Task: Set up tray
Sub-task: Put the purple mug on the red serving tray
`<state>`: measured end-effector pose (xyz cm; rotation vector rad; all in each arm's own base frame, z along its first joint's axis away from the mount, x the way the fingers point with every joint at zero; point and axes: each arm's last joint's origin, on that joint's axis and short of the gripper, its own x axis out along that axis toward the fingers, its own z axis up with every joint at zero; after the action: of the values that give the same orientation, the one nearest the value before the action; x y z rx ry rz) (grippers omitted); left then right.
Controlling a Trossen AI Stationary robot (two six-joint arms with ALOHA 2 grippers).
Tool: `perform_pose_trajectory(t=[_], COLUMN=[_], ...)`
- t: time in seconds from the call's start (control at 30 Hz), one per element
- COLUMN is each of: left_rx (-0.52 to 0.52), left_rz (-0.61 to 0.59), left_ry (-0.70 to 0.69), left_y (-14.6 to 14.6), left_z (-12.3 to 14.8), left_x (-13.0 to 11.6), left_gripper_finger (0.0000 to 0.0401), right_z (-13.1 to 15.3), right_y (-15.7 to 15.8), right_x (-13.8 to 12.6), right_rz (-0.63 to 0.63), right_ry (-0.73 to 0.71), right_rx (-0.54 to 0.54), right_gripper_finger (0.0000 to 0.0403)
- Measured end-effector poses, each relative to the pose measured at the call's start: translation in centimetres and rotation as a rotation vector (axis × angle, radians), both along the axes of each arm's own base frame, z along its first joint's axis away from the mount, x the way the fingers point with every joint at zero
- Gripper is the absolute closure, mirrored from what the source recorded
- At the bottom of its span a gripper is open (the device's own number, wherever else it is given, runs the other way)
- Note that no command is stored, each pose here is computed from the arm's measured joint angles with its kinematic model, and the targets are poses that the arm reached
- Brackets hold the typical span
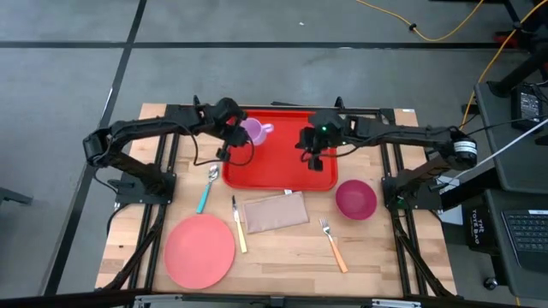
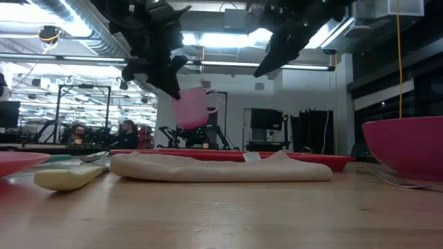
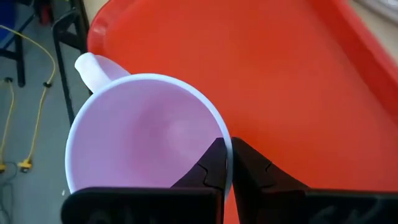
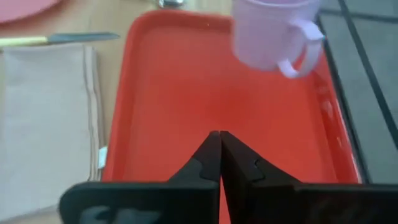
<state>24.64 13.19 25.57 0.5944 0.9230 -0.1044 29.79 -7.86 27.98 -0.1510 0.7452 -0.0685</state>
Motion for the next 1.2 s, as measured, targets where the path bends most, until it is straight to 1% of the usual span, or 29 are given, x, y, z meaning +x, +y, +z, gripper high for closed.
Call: perform_pose_trajectory(t=[0.07,0.13,0.23,0.3,0.43,0.57,0.7,0.83,0.9,1.07,1.2], left_rx=[0.019,0.026,-0.016,-0.027,-0.018,-0.031,-0.060,-0.132,-0.149,-0.108,-0.143], left_rz=[-0.009,-0.012,-0.029,-0.055,-0.020,0.008,0.047,0.089,0.078,0.001,-0.028], left_ry=[0.005,0.009,-0.014,-0.025,-0.017,0.003,0.035,0.098,0.122,0.151,0.174], left_y=[0.5,0.9,1.6,2.0,3.3,4.9,7.4,9.3,9.9,10.8,11.5], left_z=[0.0,-0.1,-0.2,-0.4,-0.9,-1.7,-1.2,-0.7,-1.0,-1.7,-3.0], left_x=[-0.2,-0.4,-0.7,-0.9,-1.1,-1.0,0.0,0.7,0.9,1.7,1.5], left_gripper_finger=[0.0399,0.0399,0.0399,0.0399,0.0399,0.0399,0.0399,0.0399,0.0399,0.0399,0.0399], right_z=[-1.0,-2.0,-3.6,-4.4,-5.3,-5.3,-5.1,-5.2,-5.2,-5.3,-5.3], right_y=[0.1,0.2,0.2,0.0,-0.3,-0.7,-1.1,-1.4,-1.4,-1.4,-1.4], right_x=[-0.3,-0.4,-0.6,-0.8,-1.2,-1.3,-1.3,-1.4,-1.5,-1.5,-1.5], right_rz=[0.018,0.024,0.036,0.030,0.013,0.007,0.052,0.054,0.056,0.062,0.035], right_ry=[-0.042,-0.104,-0.174,-0.193,-0.194,-0.202,-0.240,-0.238,-0.231,-0.221,-0.225], right_rx=[0.005,-0.013,-0.054,-0.063,-0.060,-0.059,-0.031,-0.020,-0.021,-0.025,0.012], right_gripper_finger=[0.0393,0.0392,0.0395,0.0398,0.0394,0.0395,0.0399,0.0394,0.0393,0.0399,0.0396])
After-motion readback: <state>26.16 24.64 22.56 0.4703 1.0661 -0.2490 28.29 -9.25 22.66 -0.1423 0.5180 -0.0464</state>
